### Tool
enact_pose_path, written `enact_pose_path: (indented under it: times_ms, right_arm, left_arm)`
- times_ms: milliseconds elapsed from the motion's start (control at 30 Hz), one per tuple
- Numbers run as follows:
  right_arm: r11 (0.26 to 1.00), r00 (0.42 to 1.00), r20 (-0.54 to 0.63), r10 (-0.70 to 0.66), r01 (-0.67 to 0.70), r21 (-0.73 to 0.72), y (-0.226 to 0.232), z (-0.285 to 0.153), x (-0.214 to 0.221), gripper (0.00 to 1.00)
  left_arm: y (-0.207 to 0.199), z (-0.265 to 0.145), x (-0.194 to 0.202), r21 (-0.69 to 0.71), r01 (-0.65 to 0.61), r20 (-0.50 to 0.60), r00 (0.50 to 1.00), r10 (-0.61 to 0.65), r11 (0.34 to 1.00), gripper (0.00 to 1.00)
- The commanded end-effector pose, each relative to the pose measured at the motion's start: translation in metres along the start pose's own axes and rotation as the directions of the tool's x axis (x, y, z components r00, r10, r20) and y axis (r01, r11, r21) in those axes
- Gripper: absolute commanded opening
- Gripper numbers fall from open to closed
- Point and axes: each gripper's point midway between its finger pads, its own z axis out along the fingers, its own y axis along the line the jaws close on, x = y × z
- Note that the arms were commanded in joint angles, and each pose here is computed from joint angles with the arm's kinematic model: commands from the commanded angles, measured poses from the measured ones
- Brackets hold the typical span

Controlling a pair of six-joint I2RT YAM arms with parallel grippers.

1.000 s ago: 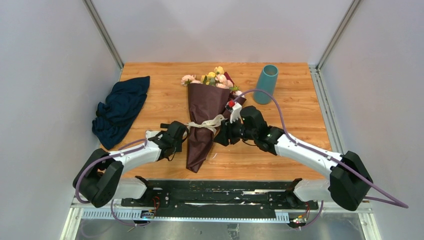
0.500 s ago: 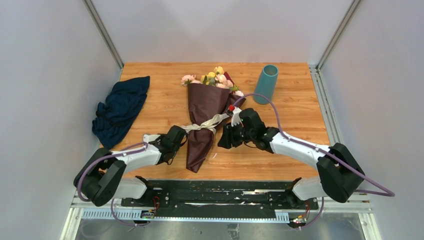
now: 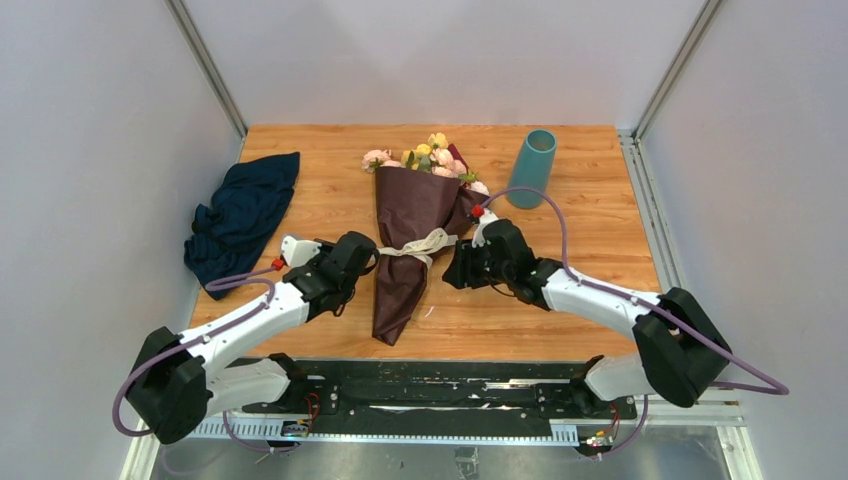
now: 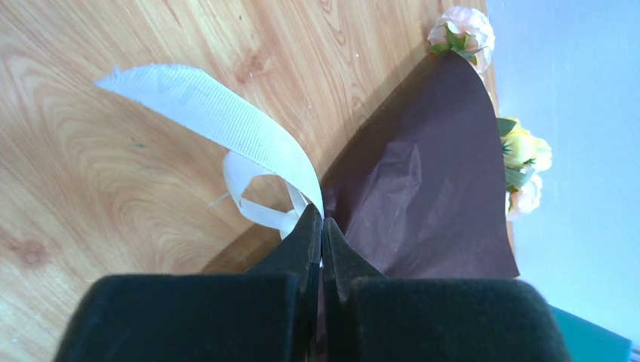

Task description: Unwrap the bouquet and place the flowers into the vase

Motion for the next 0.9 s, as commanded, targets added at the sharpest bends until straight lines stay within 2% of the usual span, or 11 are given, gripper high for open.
enact_pose_path:
  times_ms: [0,100,233,300,367,467,567,600,800,867]
  right_arm:
    - [0.984,0.984,0.171,0.055,-0.083,0.159,-0.029,-0.016,-0.024,0.48]
    - [0.962,0.956,0.283,0.078,-0.147,0.231,-0.046,-0.021,-0.039,0.49]
    - [0.936,0.918,0.375,0.13,-0.239,0.26,-0.058,-0.014,-0.05,0.49]
    - [0.924,0.883,0.434,0.178,-0.302,0.234,-0.061,-0.009,-0.055,0.54]
    - [0.904,0.839,0.479,0.259,-0.386,0.186,-0.066,0.0,-0.052,0.64]
    - [0.87,0.761,0.528,0.377,-0.486,0.08,-0.065,0.012,-0.053,0.72]
    - [0.836,0.682,0.553,0.478,-0.546,-0.048,-0.059,0.023,-0.058,0.73]
    - [0.829,0.672,0.555,0.49,-0.555,-0.06,-0.062,0.027,-0.055,0.72]
    - [0.789,0.489,0.645,0.587,-0.524,-0.32,-0.056,0.02,-0.08,0.69]
    - [0.756,0.468,0.618,0.632,-0.547,-0.359,-0.059,0.031,-0.077,0.69]
  left_arm:
    - [0.013,-0.003,-0.024,-0.057,-0.171,0.101,0.979,0.176,0.984,0.0]
    - [0.013,-0.002,-0.023,-0.063,-0.201,0.103,0.973,0.207,0.978,0.0]
    - [0.01,-0.002,-0.025,-0.069,-0.246,0.108,0.961,0.253,0.967,0.0]
    - [0.007,-0.004,-0.027,-0.068,-0.268,0.11,0.955,0.274,0.961,0.0]
    - [0.005,-0.006,-0.029,-0.06,-0.278,0.112,0.952,0.283,0.959,0.0]
    - [0.002,-0.01,-0.031,-0.032,-0.27,0.109,0.956,0.272,0.962,0.0]
    - [-0.003,-0.015,-0.035,0.003,-0.26,0.108,0.96,0.259,0.965,0.0]
    - [-0.003,-0.016,-0.037,0.007,-0.261,0.11,0.96,0.259,0.965,0.0]
    - [-0.007,-0.032,-0.063,0.027,-0.264,0.164,0.953,0.257,0.964,0.0]
    - [-0.006,-0.036,-0.069,0.034,-0.254,0.17,0.954,0.245,0.967,0.0]
